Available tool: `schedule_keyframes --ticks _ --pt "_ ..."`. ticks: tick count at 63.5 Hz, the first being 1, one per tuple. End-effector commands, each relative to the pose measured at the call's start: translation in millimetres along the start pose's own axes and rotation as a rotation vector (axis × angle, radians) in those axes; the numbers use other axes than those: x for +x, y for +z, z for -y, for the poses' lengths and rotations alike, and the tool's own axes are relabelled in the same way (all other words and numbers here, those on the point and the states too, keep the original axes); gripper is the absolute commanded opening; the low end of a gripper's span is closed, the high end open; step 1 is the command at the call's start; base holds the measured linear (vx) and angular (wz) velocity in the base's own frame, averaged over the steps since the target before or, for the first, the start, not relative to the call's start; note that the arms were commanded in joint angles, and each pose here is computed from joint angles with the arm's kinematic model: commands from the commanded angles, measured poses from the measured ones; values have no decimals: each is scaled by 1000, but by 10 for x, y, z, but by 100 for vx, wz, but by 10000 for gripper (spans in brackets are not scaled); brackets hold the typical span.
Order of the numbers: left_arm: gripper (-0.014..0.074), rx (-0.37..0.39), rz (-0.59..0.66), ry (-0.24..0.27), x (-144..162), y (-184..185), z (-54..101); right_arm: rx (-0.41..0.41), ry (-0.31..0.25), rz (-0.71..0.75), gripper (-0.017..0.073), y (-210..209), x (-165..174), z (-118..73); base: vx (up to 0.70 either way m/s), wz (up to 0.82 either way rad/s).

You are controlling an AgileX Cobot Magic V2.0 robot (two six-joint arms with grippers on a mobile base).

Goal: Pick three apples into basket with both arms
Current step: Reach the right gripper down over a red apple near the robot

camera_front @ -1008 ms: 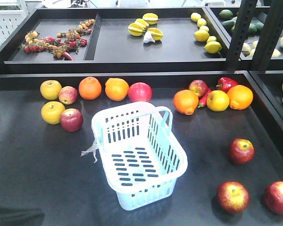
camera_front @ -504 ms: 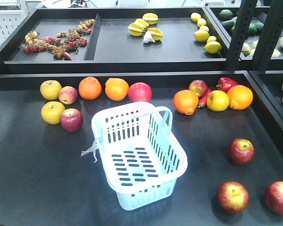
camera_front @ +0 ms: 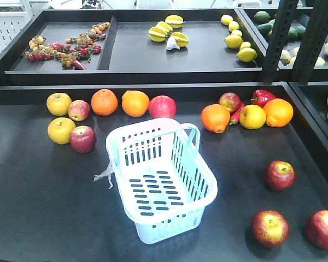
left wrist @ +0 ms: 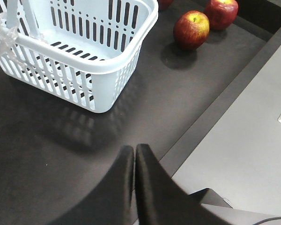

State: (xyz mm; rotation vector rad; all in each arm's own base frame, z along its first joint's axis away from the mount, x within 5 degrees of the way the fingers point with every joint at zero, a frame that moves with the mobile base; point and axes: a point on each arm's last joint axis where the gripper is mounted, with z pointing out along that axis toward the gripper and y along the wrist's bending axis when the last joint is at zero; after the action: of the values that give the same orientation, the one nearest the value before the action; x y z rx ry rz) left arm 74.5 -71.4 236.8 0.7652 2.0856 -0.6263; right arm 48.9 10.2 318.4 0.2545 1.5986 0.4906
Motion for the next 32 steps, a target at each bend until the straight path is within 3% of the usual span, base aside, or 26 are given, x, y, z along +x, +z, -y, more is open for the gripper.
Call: schedule_keyframes --ticks 1,7,14,24,32 --pt "-8 -16 74 -32 -128 -29 -8 53 -191 -99 15 92 -278 -126 0 0" --pt "-8 -20 79 -32 -132 -29 -13 71 -280 -205 80 241 -390 -183 0 0" --pt "-8 -21 80 -32 -133 -29 -13 70 -333 -260 279 427 -393 -182 0 0" --pt "-8 -24 83 -32 -135 -29 -16 75 -333 -227 601 696 -419 -160 0 0" --pt "-8 -24 83 -32 -135 -29 -16 91 -362 -321 726 878 -394 -141 0 0"
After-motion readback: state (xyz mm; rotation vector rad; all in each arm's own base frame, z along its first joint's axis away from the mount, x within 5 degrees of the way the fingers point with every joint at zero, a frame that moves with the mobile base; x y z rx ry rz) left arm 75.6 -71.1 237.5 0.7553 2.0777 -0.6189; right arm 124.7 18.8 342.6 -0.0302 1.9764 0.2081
